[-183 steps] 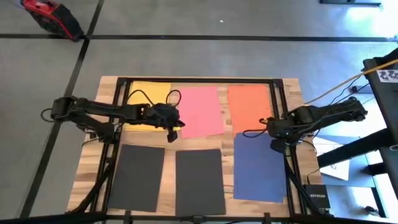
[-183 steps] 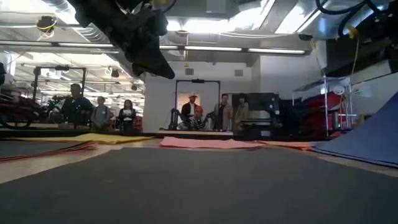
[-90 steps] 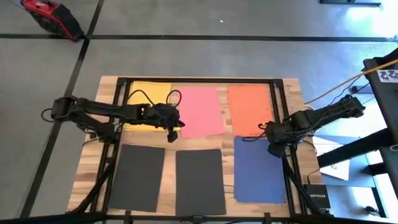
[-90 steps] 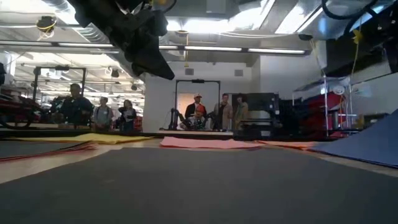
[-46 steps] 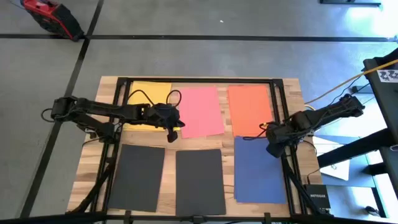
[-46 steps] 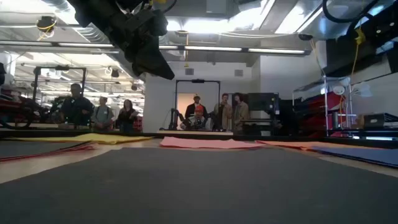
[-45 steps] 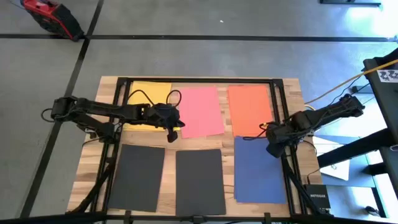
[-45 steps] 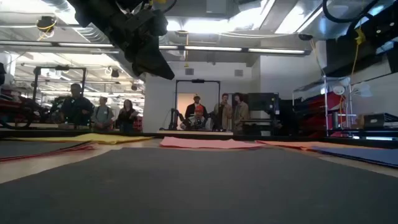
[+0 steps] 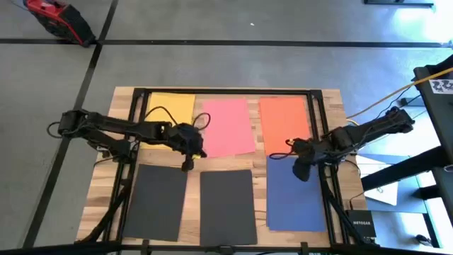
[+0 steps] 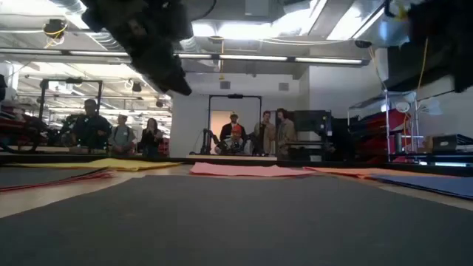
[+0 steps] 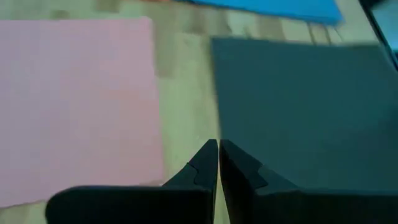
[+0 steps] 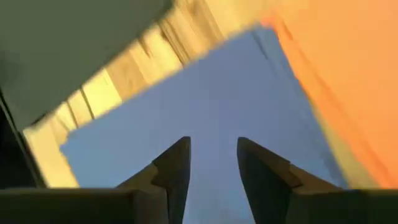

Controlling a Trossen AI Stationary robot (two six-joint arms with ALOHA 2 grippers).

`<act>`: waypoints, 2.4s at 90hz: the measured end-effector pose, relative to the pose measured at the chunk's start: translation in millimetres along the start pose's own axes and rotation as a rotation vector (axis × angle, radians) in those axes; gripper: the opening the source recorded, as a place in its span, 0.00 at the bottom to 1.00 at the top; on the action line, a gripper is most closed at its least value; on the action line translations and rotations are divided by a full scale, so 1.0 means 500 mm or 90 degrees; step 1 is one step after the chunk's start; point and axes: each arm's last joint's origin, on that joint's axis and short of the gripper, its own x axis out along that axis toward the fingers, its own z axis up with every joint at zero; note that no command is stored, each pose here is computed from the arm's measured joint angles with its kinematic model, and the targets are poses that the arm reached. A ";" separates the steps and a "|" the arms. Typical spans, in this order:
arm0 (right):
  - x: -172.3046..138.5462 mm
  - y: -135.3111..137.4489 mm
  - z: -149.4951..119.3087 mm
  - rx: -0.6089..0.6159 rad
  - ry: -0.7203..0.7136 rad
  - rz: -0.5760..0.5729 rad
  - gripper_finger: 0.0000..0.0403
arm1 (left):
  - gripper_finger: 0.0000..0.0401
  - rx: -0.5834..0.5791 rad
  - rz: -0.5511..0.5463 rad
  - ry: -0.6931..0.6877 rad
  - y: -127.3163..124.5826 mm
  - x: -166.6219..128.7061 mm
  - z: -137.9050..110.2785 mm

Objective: Organize paper
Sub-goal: Stack the blue paper on the top of the blue paper, then stack the black paper on the top of the black paper

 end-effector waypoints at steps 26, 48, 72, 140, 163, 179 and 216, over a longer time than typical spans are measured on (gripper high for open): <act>0.079 0.049 0.040 -0.088 -0.025 -0.029 0.30 | 0.00 -0.016 -0.036 0.150 -0.046 -0.002 -0.046; 0.153 0.077 0.057 -0.140 -0.002 -0.050 0.30 | 0.10 -0.019 -0.033 0.239 -0.051 -0.009 -0.072; 0.189 0.090 0.066 -0.160 -0.003 -0.042 0.30 | 0.27 0.004 -0.035 0.267 -0.049 0.001 -0.080; 0.189 0.095 0.070 -0.159 -0.020 -0.027 0.30 | 0.39 0.056 -0.021 0.367 -0.038 0.084 -0.119; 0.189 0.095 0.071 -0.159 -0.024 -0.032 0.30 | 0.20 0.057 -0.001 0.368 -0.036 0.084 -0.119; 0.189 0.095 0.071 -0.159 -0.024 -0.032 0.30 | 0.02 0.059 -0.001 0.368 -0.035 0.084 -0.119; 0.189 0.095 0.071 -0.159 -0.023 -0.032 0.30 | 0.00 0.082 -0.010 0.368 -0.029 0.084 -0.119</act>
